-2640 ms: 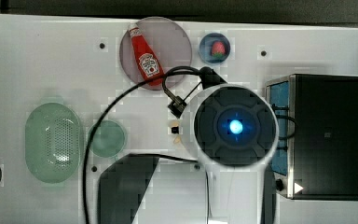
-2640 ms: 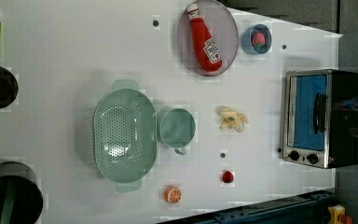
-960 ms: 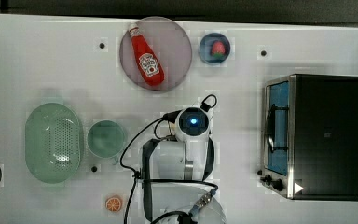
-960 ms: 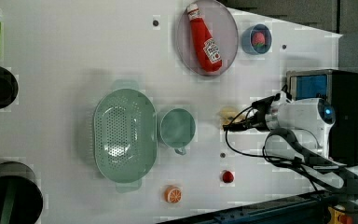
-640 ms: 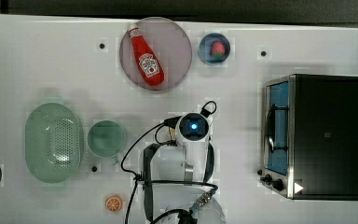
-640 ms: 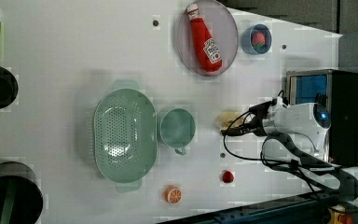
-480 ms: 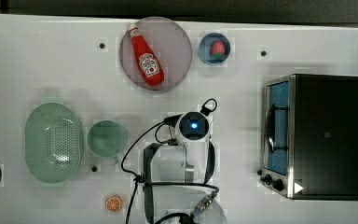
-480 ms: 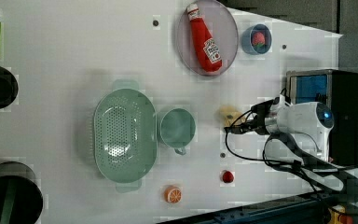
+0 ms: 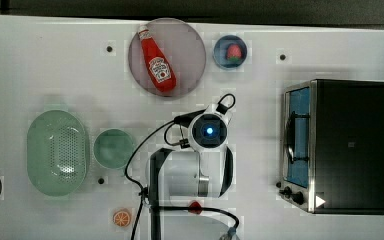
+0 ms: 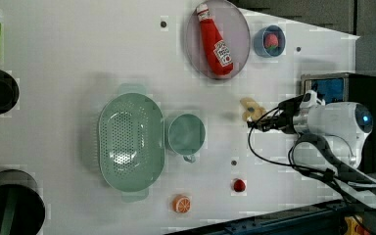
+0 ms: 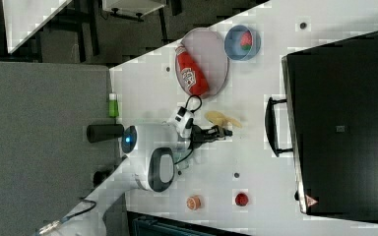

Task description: Pick Banana and place it in mug.

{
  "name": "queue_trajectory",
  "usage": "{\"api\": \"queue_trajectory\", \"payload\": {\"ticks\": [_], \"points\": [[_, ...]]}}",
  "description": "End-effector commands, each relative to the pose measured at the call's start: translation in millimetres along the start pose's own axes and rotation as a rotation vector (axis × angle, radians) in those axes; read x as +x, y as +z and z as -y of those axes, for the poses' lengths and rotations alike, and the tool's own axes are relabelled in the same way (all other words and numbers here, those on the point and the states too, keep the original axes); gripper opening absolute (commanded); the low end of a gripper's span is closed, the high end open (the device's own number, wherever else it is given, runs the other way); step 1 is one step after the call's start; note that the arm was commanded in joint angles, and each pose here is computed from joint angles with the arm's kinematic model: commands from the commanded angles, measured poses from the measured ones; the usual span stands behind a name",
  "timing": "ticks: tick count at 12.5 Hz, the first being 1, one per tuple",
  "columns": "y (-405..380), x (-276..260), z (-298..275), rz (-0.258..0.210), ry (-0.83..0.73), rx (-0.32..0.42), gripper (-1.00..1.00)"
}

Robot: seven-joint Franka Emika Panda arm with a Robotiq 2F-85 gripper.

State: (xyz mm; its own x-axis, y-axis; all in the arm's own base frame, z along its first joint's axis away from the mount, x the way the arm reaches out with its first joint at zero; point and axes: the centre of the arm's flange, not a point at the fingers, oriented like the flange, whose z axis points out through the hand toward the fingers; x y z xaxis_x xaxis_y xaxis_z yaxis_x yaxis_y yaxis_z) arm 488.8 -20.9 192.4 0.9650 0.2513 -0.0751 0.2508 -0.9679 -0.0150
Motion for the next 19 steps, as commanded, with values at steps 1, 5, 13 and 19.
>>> {"api": "queue_trajectory", "payload": {"ticks": [1,5,13,19], "points": [[-85.7,-6.0,-25.0,-0.031,0.016,-0.011,-0.37],[-201.3,-18.9,-9.8,-0.033,0.036,-0.002,-0.37],[-282.5,-16.4,105.0,-0.025,0.143,-0.031,-0.37],[-234.8,-4.1,202.5,0.039,0.294,-0.036,-0.37]]}}
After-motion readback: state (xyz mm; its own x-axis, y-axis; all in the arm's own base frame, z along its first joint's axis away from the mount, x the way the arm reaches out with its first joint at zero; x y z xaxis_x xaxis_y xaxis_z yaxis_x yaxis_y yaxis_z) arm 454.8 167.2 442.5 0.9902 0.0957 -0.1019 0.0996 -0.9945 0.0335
